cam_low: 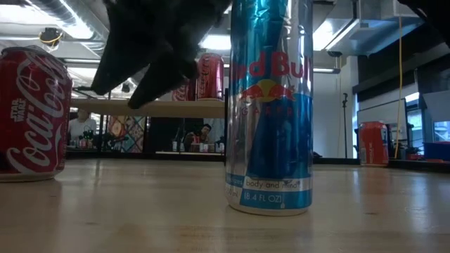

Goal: Place canned beverage on shelf
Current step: Put the red white soda can on the shelf aligned with the other red white soda can

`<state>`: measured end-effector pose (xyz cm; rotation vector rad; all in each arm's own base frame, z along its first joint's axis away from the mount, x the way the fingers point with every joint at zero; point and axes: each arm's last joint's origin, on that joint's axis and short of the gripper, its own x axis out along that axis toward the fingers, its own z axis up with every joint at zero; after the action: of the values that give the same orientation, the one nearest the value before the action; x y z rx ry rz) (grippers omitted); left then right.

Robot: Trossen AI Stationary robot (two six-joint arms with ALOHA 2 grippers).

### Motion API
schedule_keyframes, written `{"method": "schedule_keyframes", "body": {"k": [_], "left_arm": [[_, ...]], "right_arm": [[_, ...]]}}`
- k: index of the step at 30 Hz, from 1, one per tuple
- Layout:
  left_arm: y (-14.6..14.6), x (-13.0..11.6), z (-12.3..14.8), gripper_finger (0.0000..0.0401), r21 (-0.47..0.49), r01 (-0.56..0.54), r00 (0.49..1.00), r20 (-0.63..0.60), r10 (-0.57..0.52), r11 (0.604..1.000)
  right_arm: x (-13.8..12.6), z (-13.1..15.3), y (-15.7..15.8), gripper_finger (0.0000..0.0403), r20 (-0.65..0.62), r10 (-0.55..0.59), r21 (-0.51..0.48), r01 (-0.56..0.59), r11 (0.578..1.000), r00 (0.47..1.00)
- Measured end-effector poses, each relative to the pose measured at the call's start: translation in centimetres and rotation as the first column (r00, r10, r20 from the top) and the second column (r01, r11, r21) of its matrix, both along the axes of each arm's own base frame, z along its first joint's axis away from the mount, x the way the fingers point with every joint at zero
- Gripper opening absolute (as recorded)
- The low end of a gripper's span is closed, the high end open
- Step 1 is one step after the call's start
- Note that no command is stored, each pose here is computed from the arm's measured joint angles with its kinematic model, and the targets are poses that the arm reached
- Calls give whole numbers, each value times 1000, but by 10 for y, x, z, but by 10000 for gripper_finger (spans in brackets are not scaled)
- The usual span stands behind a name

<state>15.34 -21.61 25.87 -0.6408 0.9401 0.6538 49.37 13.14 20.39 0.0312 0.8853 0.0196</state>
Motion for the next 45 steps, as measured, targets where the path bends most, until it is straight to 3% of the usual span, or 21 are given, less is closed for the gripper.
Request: {"method": "schedule_keyframes", "body": {"k": [4,8,14,19,24,30,35,45], "left_arm": [[2,5,24,361,-60,-7,997,74,11,998],[7,15,38,361,12,55,991,122,-56,998],[35,26,36,361,104,48,998,-52,-42,993],[45,31,28,361,66,94,993,-85,-88,993],[49,27,32,361,25,116,993,-30,-115,993],[63,20,27,361,-11,104,995,-9,-104,995],[73,20,14,361,-72,98,995,-24,-100,993],[85,32,1,361,-52,131,991,-32,-133,990]], "right_arm": [[-1,13,0,346,-16,-1,-4,0,1000,1000],[-3,24,-1,346,-14,0,-2,0,1000,1000],[-26,59,-9,346,-43,-43,-73,40,997,998],[-47,83,-17,346,-80,-102,-146,90,985,992],[-75,112,-27,346,-91,-200,-236,174,956,976],[-115,135,-40,346,-42,-263,-241,246,939,964],[-154,128,-44,346,10,-329,-205,324,924,944],[-214,86,-40,346,60,-474,-27,476,879,879]]}}
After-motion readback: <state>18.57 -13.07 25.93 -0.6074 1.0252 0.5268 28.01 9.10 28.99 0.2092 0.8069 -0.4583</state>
